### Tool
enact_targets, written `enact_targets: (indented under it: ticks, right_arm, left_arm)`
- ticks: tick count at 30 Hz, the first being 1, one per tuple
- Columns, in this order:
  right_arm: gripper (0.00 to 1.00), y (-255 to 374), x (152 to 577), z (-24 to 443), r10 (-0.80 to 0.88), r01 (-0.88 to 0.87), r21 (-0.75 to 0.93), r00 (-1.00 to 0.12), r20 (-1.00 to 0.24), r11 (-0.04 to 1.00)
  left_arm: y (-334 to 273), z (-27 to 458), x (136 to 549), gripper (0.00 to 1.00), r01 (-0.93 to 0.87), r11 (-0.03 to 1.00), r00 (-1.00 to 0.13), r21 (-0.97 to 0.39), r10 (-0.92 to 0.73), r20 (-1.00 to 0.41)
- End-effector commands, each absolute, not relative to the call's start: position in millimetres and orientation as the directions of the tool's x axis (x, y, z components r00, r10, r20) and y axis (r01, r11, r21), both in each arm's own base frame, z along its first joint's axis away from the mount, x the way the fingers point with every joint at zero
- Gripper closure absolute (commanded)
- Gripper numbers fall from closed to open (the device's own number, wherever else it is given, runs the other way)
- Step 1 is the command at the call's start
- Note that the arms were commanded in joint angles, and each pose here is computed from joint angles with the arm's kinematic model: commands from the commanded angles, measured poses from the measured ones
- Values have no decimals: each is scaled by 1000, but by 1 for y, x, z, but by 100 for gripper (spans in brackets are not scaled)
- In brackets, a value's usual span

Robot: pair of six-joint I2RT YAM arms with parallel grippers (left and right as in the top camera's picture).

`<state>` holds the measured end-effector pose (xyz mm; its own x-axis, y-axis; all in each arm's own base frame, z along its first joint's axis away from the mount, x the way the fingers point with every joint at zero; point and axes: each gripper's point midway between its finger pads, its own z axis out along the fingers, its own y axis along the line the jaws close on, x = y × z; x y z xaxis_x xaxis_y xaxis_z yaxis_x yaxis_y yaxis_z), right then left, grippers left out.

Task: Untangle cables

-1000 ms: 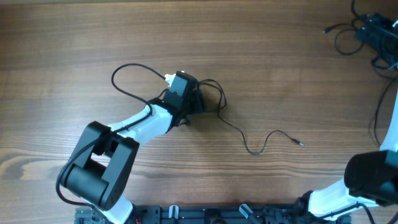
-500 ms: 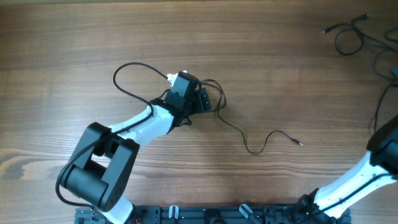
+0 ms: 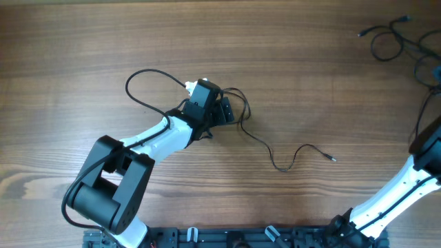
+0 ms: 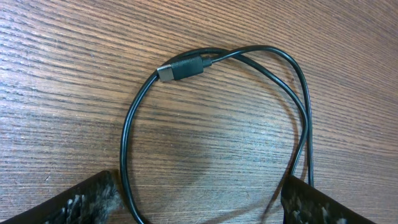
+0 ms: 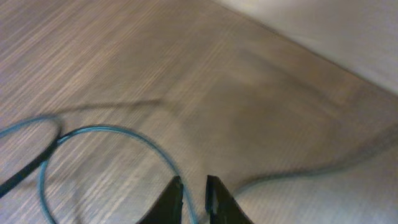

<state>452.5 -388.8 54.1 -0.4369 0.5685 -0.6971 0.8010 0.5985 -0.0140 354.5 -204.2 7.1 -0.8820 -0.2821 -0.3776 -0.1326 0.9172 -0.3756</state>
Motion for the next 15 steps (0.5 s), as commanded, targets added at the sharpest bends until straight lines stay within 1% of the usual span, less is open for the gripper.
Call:
enact_targets:
  ticks: [1,3,6,12,15]
  right_arm:
    - [95,-355,488,41,466,651,-5,-550,-693,759]
    - [96,-354,490,34,476,669,-14,-544,-691,743]
    - [96,-363,478,21,539,745,-19,-500,-678,667]
    - [96,-361,459,-13,582,757,-60,-548,-601,651]
    - [96,-369,441,-17,628,809,-90,-515,-583,580]
  left_arm:
    - [-168,-57,310,12,-221,950,-930,-219,-273,-246]
    - [-170,-55,314,12,-217,948,-926,-232,-275,-258]
    - [-170,-55,314,13,-217,948,-926,-233,-276,-259]
    - [-170,-55,314,13,-216,948,-926,-233,-275,-260]
    - [-170,-55,313,13,-217,948,-926,-231,-275,-257]
